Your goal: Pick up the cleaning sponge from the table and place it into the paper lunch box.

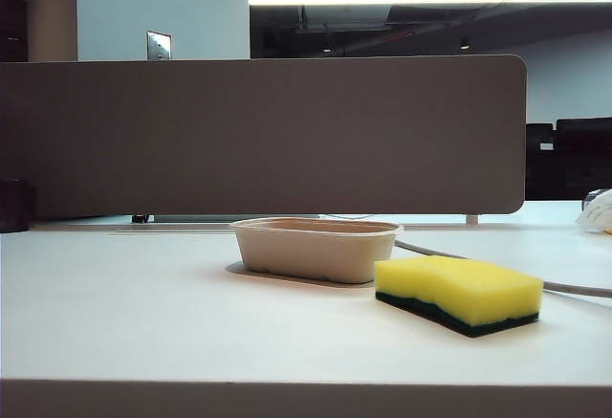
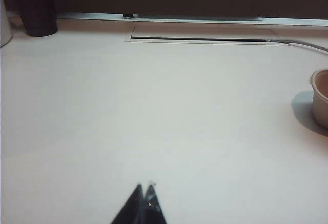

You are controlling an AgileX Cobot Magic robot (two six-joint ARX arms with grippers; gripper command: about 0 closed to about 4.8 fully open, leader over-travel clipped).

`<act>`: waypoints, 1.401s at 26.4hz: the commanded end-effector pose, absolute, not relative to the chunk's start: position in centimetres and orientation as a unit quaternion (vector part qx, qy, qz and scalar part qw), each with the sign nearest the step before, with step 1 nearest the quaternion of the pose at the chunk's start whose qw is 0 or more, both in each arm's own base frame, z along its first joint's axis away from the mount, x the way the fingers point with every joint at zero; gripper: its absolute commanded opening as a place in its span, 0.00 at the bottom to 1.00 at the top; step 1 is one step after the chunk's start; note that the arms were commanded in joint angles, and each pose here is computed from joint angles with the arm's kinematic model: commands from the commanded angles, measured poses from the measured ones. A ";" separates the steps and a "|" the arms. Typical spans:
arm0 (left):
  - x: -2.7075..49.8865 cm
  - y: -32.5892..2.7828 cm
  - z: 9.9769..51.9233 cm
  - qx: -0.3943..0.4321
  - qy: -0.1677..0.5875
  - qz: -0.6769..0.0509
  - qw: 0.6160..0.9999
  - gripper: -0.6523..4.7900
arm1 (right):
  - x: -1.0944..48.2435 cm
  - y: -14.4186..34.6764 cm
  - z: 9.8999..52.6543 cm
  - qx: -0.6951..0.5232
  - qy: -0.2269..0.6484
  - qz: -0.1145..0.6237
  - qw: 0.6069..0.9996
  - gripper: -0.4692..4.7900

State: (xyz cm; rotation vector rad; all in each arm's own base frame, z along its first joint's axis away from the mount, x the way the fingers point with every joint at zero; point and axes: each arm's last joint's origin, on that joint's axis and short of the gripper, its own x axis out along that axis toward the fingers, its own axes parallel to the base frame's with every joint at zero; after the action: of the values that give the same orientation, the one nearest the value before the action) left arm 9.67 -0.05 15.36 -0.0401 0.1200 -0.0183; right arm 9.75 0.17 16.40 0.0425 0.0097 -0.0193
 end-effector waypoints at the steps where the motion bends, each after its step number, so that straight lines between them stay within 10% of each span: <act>1: 9.7 0.0 15.4 -0.019 0.057 -0.009 0.998 0.11 | 9.7 0.2 16.7 0.021 -0.007 -0.008 1.000 0.07; 13: 9.7 -0.3 15.4 -0.019 0.057 -0.022 0.998 0.11 | 9.7 0.3 16.7 0.038 -0.005 0.006 0.999 0.07; 24: 9.5 -3.4 14.8 -0.004 0.097 -0.176 0.980 0.11 | 9.6 0.8 17.1 0.173 -0.002 0.096 0.980 0.07; 37: 9.0 -5.4 13.9 0.020 0.150 -0.270 0.951 0.11 | 8.8 1.2 18.3 0.240 0.154 0.136 0.949 0.07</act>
State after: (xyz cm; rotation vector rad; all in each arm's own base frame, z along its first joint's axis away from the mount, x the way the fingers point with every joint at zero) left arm 8.95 -5.40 13.78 0.0434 0.3180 -0.5484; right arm 8.81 1.11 18.01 0.4775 0.2800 0.2631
